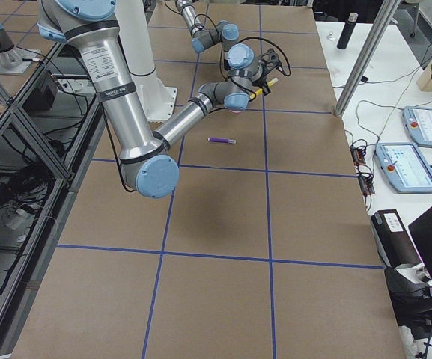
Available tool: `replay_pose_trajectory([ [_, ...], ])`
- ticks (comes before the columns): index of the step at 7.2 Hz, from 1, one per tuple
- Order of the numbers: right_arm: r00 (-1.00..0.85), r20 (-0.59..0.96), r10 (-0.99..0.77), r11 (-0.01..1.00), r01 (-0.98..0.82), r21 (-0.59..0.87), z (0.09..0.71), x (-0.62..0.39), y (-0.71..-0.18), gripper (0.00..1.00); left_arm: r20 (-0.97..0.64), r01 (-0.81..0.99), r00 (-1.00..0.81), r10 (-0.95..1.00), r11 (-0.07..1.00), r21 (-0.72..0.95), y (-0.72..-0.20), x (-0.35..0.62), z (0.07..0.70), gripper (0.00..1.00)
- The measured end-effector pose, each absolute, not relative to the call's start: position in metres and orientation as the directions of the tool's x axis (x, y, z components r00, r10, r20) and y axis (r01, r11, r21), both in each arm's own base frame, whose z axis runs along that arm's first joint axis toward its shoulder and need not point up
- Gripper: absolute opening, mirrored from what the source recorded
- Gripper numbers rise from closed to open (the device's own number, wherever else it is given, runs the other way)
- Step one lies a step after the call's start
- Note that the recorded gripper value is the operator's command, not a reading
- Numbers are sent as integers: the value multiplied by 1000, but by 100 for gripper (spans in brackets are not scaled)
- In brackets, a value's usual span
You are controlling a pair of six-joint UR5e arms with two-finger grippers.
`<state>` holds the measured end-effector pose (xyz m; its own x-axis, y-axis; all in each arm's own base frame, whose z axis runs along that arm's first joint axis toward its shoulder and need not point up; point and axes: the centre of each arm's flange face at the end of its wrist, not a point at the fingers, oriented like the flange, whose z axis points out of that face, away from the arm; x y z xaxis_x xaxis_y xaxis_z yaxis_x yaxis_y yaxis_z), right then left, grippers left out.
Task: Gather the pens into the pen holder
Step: 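Lift the orange pen with left gripper while right drops highlighter into cup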
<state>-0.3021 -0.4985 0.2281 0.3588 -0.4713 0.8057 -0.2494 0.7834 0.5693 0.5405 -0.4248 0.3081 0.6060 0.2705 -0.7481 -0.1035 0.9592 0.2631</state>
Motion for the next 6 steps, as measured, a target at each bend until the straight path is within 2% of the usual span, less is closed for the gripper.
replay_pose_trajectory([
  [3, 343, 815, -468, 780, -273, 563, 210, -310, -498, 0, -759, -57, 600, 252, 960, 273, -441, 507, 282, 0],
  [6, 344, 804, -485, 732, -343, 588, 179, -368, -469, 0, -762, 60, 606, 230, 941, 332, -486, 415, 249, 0],
])
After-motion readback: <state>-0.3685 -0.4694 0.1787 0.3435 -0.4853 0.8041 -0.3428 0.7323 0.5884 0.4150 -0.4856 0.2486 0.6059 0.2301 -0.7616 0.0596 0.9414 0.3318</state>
